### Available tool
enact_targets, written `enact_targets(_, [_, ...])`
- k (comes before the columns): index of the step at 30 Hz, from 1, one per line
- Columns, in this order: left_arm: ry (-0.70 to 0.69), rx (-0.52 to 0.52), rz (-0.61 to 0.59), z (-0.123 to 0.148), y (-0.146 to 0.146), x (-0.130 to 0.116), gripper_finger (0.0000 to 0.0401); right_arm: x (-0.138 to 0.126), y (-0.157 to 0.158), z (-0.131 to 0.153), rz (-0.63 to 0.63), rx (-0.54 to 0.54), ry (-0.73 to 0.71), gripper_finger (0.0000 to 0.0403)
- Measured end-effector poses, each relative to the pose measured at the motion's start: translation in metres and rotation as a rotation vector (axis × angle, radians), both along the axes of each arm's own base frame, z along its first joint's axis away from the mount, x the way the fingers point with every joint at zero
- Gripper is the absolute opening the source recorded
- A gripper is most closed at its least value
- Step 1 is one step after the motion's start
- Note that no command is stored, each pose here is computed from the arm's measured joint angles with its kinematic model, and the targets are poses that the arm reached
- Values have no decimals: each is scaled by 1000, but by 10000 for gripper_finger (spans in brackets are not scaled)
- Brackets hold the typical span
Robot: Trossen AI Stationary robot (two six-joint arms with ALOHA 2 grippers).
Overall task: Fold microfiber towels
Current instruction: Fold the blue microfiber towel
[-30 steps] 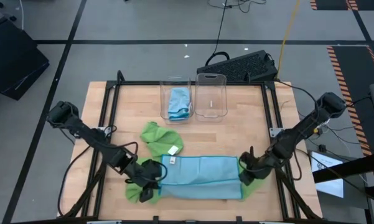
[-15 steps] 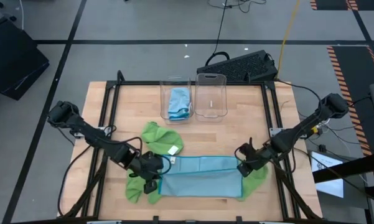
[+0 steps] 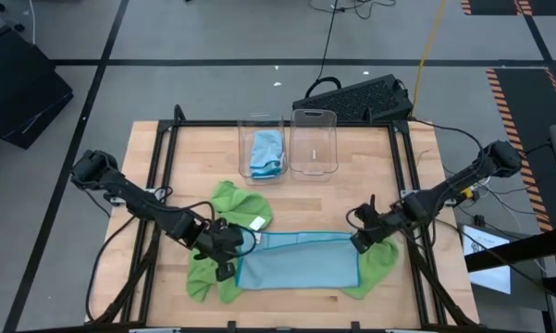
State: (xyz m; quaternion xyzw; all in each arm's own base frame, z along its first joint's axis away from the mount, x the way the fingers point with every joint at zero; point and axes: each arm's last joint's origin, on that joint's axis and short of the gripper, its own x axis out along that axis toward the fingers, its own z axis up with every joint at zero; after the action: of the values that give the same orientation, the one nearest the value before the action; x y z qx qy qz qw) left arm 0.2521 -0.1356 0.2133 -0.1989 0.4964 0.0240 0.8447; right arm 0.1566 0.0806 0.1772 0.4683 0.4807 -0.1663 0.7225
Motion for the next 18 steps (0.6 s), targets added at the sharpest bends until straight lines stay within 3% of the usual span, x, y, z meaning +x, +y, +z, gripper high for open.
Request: enact_targets(18, [-23,82,28,0,15,7,3,-1,-4,-13,-23,24,-22,2])
